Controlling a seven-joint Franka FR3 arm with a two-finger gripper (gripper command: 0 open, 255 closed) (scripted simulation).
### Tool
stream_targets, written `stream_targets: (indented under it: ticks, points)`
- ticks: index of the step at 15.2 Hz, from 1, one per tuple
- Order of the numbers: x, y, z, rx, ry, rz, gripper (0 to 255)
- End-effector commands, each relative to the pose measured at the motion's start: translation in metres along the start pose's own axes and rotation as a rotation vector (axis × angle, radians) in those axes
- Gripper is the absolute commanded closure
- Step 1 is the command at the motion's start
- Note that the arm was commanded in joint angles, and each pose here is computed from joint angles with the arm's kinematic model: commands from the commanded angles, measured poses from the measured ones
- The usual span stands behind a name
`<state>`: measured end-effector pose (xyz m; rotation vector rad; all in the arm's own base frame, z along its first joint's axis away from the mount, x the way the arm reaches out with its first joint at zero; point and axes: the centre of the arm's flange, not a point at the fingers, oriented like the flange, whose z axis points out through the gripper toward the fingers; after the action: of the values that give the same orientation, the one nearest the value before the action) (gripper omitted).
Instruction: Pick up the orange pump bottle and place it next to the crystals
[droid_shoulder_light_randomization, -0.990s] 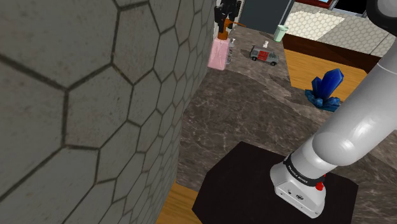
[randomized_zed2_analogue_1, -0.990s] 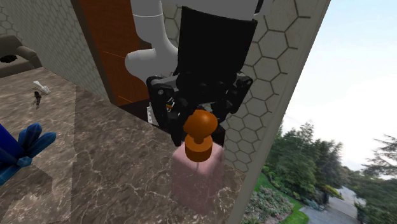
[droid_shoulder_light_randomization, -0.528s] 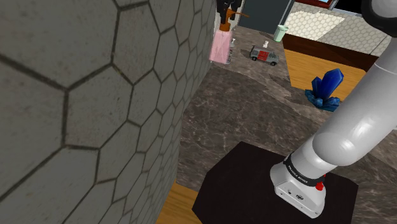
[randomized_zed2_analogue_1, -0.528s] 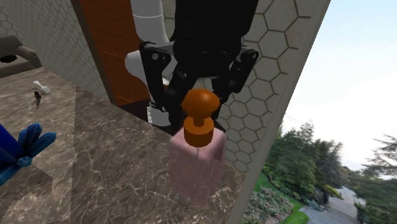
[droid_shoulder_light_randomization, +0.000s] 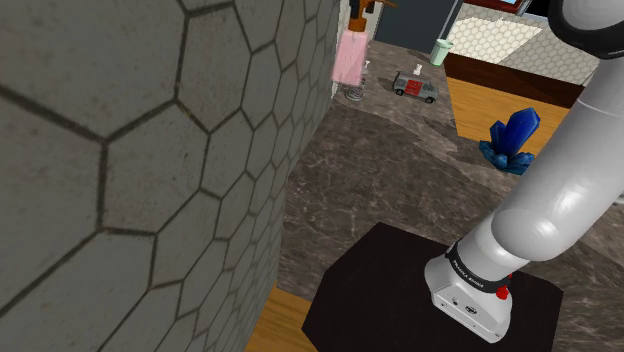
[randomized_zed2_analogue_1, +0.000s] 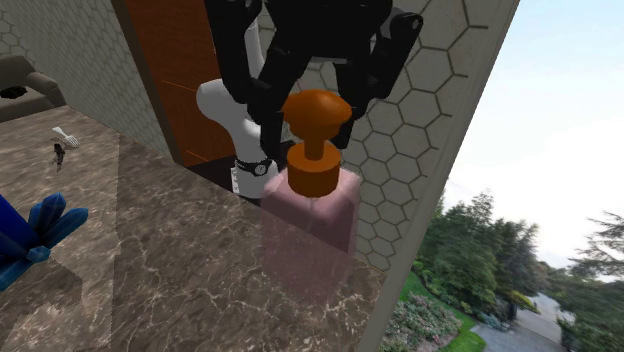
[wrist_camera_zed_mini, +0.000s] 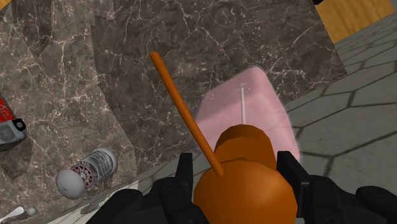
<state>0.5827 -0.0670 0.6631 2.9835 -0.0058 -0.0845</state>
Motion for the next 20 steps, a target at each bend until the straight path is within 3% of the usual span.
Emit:
stream_targets:
  ticks: [1,13,20]
  points:
    - [-0.002,0.002,-0.010,0.000,0.000,0.000,255]
    - [-0.005,0.011,-0.067,0.000,0.000,0.000,255]
    - [-0.090,0.047,-0.056,0.000,0.000,0.000,255]
